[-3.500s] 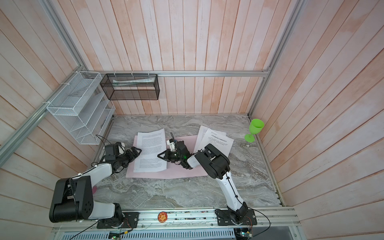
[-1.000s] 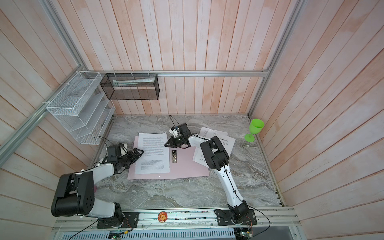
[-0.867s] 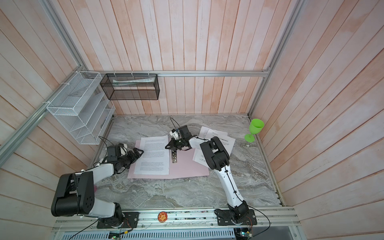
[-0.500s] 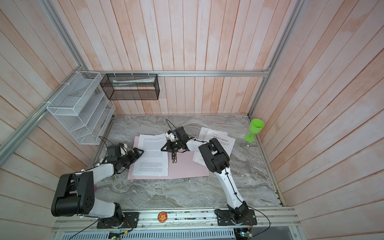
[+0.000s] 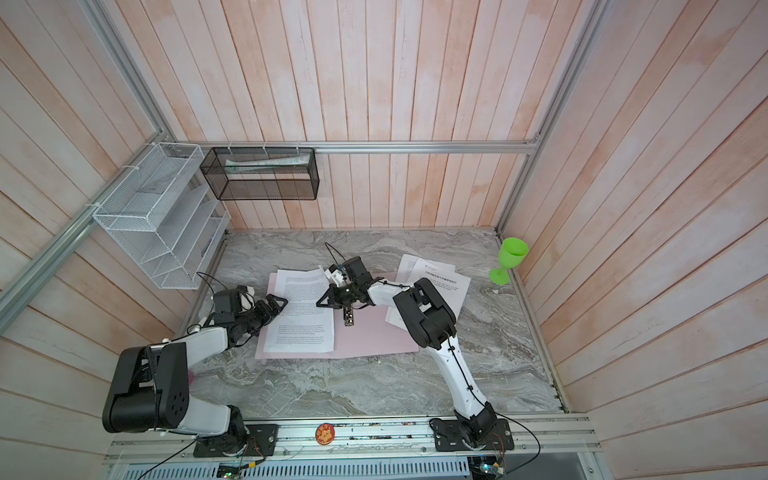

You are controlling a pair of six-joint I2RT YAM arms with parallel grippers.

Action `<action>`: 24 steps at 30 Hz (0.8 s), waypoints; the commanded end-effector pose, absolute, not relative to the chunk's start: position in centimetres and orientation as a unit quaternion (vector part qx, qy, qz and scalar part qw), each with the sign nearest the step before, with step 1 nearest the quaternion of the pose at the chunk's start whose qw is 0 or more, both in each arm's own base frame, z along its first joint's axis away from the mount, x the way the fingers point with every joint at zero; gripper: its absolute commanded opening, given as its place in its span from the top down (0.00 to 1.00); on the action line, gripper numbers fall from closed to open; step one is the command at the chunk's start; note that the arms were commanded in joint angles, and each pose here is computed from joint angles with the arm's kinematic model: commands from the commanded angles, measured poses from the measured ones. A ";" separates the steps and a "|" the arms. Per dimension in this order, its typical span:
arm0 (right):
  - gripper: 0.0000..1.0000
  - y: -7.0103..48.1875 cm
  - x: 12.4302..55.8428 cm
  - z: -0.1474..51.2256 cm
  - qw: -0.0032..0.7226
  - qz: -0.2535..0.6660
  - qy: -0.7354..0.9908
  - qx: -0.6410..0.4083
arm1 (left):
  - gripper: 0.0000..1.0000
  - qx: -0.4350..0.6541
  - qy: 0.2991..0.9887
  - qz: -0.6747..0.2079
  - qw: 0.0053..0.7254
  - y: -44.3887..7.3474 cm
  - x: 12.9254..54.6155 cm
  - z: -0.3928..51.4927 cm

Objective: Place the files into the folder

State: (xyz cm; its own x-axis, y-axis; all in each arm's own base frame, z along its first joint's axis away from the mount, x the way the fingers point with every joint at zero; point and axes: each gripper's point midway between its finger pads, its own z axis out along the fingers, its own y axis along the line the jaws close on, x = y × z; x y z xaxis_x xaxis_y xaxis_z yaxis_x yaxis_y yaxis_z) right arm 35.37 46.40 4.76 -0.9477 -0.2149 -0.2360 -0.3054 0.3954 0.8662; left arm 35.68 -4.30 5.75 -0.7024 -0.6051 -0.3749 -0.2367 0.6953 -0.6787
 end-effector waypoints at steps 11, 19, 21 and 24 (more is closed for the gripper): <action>1.00 48.5 33.4 7.4 0.059 0.546 0.823 -0.147 | 0.02 -0.238 0.861 -0.325 0.310 -4.5 36.6 6.5; 1.00 49.3 32.7 6.8 0.047 0.545 0.824 -0.150 | 0.02 -0.235 0.861 -0.329 0.309 -4.7 36.7 6.4; 1.00 49.5 32.6 6.7 0.047 0.545 0.824 -0.150 | 0.02 -0.234 0.860 -0.330 0.309 -4.7 36.7 6.4; 1.00 49.8 32.3 6.8 0.043 0.548 0.822 -0.152 | 0.02 -0.234 0.860 -0.332 0.310 -4.8 36.7 6.5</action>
State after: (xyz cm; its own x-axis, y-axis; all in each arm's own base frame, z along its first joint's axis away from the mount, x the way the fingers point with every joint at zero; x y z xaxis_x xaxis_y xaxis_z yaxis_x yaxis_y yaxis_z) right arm 32.55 48.73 5.56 -0.9567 -0.1984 -0.2129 -0.2753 0.3808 0.8827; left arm 35.93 -4.73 5.75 -0.7069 -0.6082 -0.3611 -0.2244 0.6770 -0.7010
